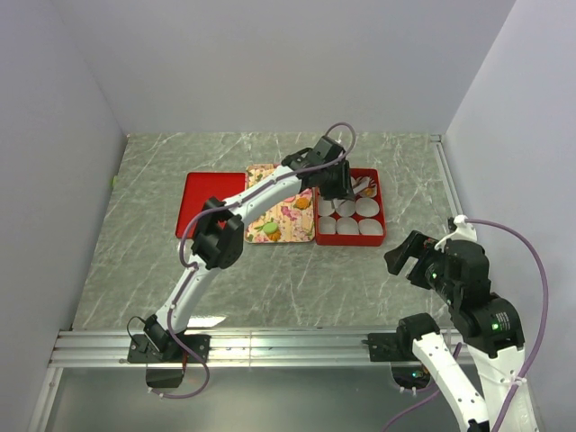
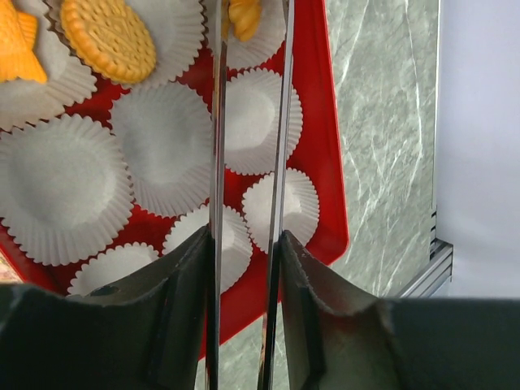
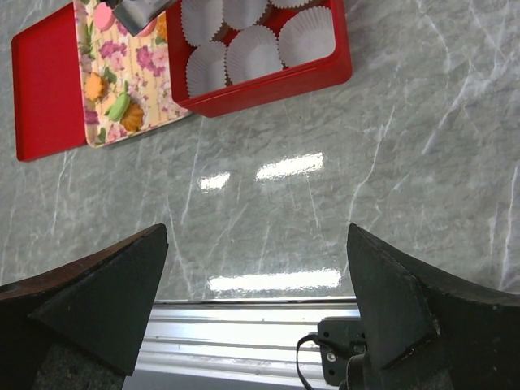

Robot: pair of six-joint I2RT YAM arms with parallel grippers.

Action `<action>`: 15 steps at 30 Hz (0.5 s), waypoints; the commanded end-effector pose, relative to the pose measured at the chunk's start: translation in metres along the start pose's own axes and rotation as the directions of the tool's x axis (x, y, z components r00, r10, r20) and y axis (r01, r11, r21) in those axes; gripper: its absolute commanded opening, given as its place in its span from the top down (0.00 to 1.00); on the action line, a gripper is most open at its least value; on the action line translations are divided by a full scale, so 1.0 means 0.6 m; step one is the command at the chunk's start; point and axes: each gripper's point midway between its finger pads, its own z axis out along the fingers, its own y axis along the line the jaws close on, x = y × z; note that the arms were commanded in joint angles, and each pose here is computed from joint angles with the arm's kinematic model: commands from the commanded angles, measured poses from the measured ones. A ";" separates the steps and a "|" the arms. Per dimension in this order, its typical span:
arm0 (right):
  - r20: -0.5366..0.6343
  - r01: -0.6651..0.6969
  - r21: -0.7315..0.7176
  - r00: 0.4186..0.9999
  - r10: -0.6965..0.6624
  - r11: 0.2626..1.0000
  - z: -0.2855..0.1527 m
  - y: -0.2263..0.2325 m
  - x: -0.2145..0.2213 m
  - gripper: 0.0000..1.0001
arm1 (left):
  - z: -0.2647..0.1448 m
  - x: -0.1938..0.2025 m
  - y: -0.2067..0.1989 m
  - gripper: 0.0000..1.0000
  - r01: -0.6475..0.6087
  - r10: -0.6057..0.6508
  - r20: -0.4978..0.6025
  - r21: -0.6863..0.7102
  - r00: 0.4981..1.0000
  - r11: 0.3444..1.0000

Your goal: Pack the cookies

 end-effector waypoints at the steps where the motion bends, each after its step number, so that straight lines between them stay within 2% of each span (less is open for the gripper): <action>1: 0.021 0.004 0.004 1.000 -0.004 1.000 0.006 0.002 -0.009 0.02 | -0.028 -0.048 -0.037 0.57 -0.032 0.026 0.085 0.071 0.996 0.997; 11: 0.027 -0.017 0.006 0.999 0.017 1.000 0.011 0.002 -0.011 0.03 | -0.116 -0.114 -0.063 0.57 -0.042 0.022 0.177 0.108 0.984 0.993; 15: 0.032 -0.032 0.005 0.999 0.031 0.999 0.012 0.003 -0.011 0.03 | -0.181 -0.143 -0.072 0.57 -0.054 0.026 0.229 0.115 0.973 0.992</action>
